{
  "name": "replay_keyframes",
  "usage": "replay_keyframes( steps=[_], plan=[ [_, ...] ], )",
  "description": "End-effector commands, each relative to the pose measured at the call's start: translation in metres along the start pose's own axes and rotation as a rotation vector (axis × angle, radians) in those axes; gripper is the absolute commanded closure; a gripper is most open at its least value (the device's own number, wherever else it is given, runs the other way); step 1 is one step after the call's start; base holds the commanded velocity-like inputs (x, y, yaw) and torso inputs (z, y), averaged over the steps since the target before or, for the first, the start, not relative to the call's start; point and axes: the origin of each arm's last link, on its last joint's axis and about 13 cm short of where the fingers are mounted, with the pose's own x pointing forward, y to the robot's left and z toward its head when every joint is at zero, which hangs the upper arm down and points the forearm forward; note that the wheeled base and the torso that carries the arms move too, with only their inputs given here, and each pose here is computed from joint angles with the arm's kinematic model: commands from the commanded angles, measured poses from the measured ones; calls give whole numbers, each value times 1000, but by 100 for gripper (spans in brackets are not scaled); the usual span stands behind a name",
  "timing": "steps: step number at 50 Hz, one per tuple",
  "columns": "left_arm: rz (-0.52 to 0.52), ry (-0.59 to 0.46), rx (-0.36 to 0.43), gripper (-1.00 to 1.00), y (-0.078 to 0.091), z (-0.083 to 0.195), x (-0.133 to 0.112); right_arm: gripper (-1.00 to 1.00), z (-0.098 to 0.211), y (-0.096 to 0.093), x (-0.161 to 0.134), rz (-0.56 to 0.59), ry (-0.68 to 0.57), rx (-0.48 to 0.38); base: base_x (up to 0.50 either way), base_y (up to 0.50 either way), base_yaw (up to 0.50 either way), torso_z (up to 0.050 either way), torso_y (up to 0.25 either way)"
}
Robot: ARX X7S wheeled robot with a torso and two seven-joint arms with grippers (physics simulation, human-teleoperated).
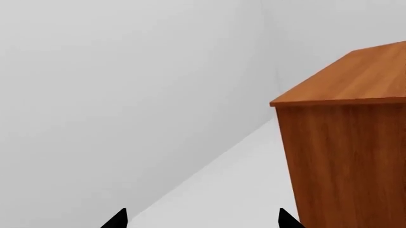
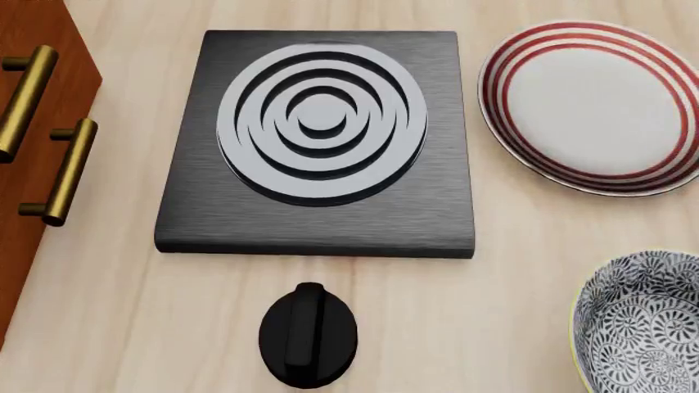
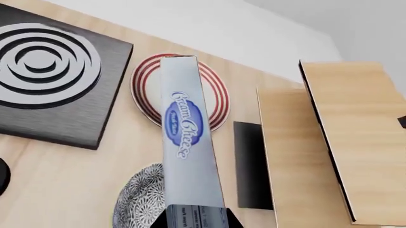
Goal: Pick up the cream cheese and put it in the bowl.
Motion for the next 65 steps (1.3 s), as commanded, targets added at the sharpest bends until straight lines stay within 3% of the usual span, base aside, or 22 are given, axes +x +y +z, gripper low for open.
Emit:
replay_keyframes(
  steps=[1,27,48,65],
  plan=[
    [0,-2,-3,-100,-1,3,-1,100,3,-10,-5,-19,7,-29,0,0,0,0,0],
    [-2,-4,-4,-100,0,-8,4,100,-6,-18,-3,24,139,-165,0,0,0,0,1],
    [-2,1,-8,-100,0,-19,-1,100,-27,-20,9,64,185,-119,0,0,0,0,0],
    [-7,-1,-2,-100,2,-5,2,100,-35,-19,27,78,203,-81,0,0,0,0,1]
  ],
)
